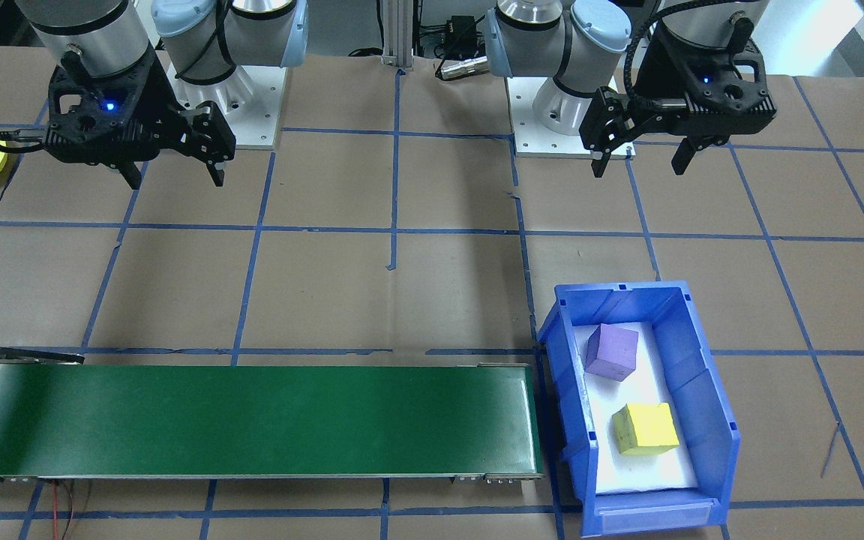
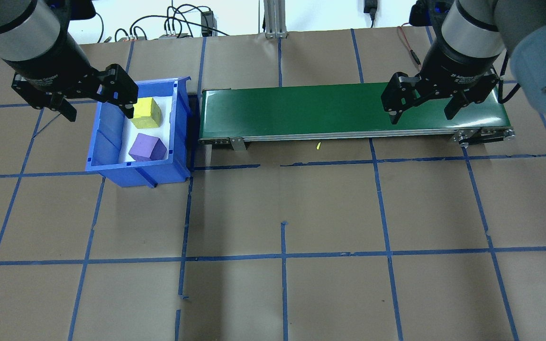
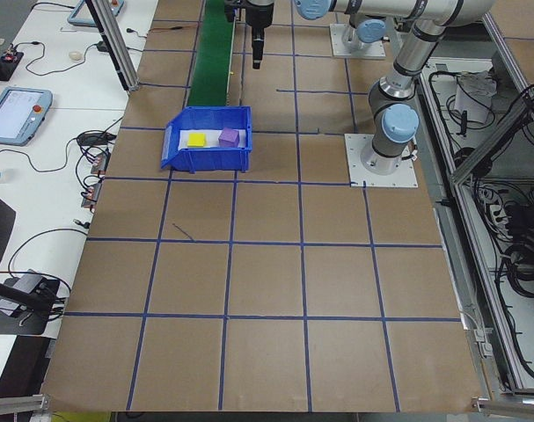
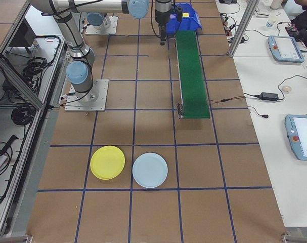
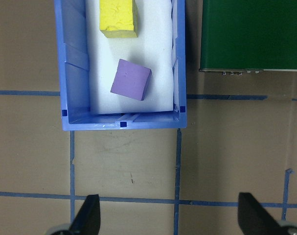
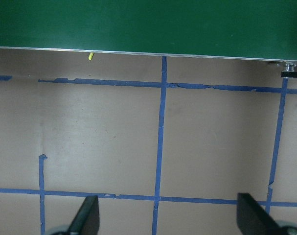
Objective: Move block left to right into plate
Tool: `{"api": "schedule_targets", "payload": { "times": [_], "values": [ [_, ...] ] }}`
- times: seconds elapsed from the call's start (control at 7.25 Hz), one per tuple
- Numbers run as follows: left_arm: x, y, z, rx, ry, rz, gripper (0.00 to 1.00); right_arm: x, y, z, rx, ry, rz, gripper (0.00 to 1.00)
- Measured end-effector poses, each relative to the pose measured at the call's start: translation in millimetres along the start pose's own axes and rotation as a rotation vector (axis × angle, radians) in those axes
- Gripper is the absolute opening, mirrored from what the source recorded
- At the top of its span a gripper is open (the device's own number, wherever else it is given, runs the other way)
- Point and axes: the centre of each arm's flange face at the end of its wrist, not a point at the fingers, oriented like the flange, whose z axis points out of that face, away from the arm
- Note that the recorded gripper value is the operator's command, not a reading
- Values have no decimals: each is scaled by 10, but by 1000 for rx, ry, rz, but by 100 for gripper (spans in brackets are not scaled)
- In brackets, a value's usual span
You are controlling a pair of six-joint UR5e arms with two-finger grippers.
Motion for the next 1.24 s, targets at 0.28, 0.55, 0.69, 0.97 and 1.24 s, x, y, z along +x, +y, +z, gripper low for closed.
{"api": "schedule_targets", "payload": {
  "times": [0.28,0.55,0.69,0.97,1.24],
  "values": [
    [-7,4,18,-4,-2,0,100,0,1,1,-1,-1,0,100],
    [-72,-14,38,-7,-6,-2,100,2,1,2,-1,-2,2,100],
    [-145,-66,88,-13,-7,-11,100,2,0,2,-1,-2,2,100],
    [-419,-375,435,-58,-9,-54,100,-1,2,4,-2,-1,1,100],
    [-582,-902,1031,-54,-5,-31,100,-3,3,8,-3,-2,0,100]
  ]
}}
